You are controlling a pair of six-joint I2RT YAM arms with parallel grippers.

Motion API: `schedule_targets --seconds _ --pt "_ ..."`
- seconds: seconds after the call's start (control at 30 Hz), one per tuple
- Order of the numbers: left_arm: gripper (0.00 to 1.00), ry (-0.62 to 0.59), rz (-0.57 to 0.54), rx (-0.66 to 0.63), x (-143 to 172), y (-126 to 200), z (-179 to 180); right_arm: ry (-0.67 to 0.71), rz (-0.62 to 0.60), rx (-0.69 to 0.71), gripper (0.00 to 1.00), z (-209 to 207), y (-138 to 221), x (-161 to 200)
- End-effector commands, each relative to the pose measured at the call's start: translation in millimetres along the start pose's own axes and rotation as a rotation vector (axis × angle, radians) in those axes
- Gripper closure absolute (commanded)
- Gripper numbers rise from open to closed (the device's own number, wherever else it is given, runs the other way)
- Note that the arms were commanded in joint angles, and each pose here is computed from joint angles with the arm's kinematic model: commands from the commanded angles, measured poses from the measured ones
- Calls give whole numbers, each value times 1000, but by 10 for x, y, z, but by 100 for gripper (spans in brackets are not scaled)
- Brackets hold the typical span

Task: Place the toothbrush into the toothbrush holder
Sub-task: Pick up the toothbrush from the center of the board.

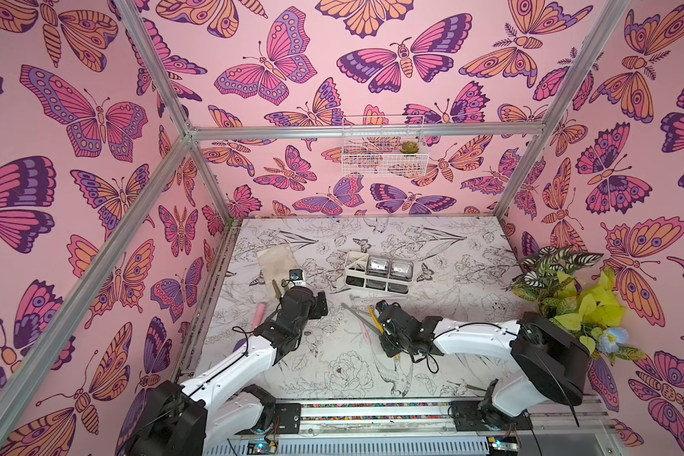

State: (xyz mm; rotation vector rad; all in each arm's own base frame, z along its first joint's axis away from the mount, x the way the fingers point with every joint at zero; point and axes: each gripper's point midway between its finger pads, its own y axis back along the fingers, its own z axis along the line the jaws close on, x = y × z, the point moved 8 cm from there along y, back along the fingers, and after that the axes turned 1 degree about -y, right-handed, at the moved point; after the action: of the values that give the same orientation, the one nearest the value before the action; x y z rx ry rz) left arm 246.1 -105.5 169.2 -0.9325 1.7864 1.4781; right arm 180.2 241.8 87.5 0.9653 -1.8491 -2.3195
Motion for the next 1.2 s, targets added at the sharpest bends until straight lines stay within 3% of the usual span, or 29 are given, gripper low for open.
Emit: schedule_targets --seconds 0.0,0.43,0.8,0.9,1.17 --pt "11 -5 27 -31 94 -11 52 3 58 46 100 -39 -38 98" --pt "11 -18 60 -16 117 -61 19 -12 -10 38 100 -58 195 24" --pt "10 -41 167 124 161 -196 -185 -37 -182 -67 100 -71 529 -13" --pt "12 -49 195 193 151 -214 -272 -40 -206 -42 100 -124 550 18" --pt "16 -52 194 546 68 -96 -605 -15 -214 -15 100 -58 434 -109"
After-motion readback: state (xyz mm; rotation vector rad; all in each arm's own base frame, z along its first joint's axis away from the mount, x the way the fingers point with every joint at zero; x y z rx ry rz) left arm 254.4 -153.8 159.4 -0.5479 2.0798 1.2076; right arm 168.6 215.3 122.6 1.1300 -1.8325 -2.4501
